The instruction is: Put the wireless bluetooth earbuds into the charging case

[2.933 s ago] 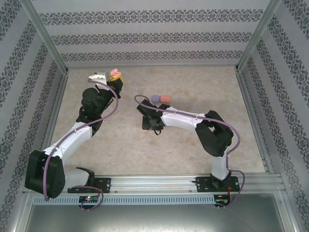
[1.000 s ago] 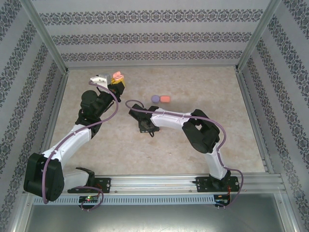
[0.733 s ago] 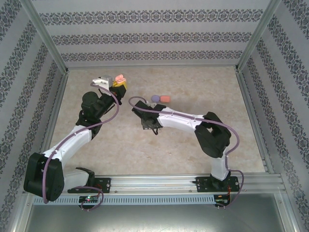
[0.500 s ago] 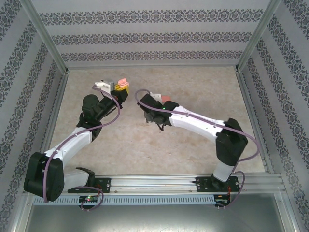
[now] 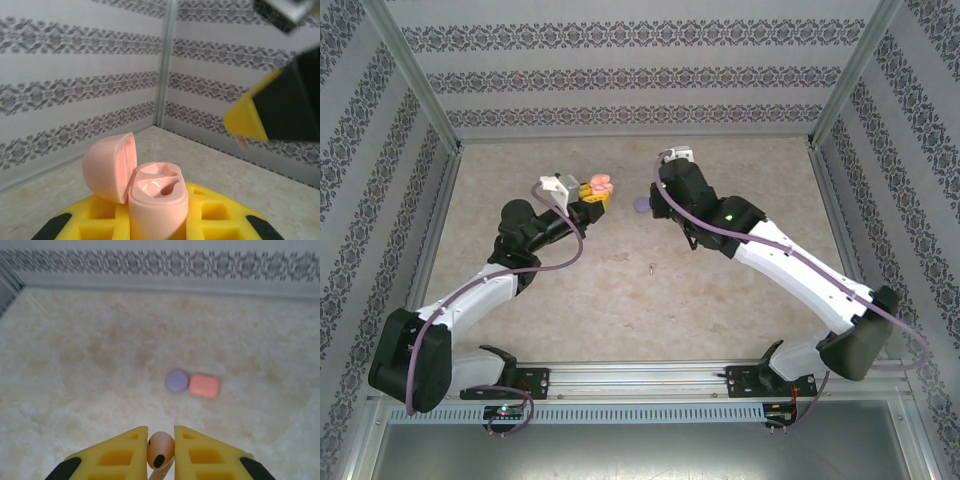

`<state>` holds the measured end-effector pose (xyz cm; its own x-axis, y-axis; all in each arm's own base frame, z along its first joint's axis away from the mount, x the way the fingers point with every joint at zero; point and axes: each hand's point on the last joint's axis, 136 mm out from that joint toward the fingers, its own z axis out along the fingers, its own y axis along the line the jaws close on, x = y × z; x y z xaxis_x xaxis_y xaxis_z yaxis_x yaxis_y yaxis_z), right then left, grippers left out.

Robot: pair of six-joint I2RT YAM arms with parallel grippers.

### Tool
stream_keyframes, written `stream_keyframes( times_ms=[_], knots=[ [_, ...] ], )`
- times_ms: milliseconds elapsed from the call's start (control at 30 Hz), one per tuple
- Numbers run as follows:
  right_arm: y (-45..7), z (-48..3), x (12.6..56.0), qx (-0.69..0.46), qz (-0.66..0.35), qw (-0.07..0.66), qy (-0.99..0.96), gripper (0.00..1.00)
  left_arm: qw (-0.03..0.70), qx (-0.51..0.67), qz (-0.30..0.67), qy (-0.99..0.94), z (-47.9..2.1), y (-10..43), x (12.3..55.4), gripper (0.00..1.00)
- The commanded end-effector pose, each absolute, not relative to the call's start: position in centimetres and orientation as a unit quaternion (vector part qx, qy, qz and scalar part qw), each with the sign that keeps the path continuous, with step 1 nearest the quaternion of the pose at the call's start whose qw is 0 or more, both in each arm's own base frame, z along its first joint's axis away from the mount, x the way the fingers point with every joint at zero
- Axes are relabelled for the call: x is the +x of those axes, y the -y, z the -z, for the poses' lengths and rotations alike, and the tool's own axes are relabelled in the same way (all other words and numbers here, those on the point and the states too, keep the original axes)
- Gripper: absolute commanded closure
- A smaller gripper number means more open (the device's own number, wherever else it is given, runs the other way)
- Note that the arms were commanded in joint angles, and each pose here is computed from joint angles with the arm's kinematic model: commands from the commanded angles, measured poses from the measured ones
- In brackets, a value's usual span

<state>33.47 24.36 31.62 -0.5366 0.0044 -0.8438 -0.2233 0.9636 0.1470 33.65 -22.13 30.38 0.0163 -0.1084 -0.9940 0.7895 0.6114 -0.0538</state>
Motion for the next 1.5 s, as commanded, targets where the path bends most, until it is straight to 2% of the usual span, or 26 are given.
stream_keyframes(
  times_ms=[0, 300, 533, 1467],
  knots=[
    [-23.7, -36.3, 33.6, -0.082, -0.134, 0.531, -0.833, 0.82, 0.679, 0.35, 0.32, -0.561, -30.7, 24.4, 32.1, 1.0],
    [-23.2, -40.1, 32.3, -0.141, -0.15, 0.593, -0.778, 0.82, 0.722, 0.384, 0.289, -0.497, -30.9, 28.3, 32.3, 1.0],
    [-23.2, -40.9, 31.1, -0.175, -0.161, 0.619, -0.748, 0.82, 0.745, 0.382, 0.294, -0.461, -32.0, 29.9, 33.3, 1.0],
    [-26.4, -36.6, 32.1, -0.164, -0.251, 0.565, -0.768, 0.82, 0.751, 0.347, 0.343, -0.444, -33.3, 30.7, 34.1, 1.0]
  ],
)
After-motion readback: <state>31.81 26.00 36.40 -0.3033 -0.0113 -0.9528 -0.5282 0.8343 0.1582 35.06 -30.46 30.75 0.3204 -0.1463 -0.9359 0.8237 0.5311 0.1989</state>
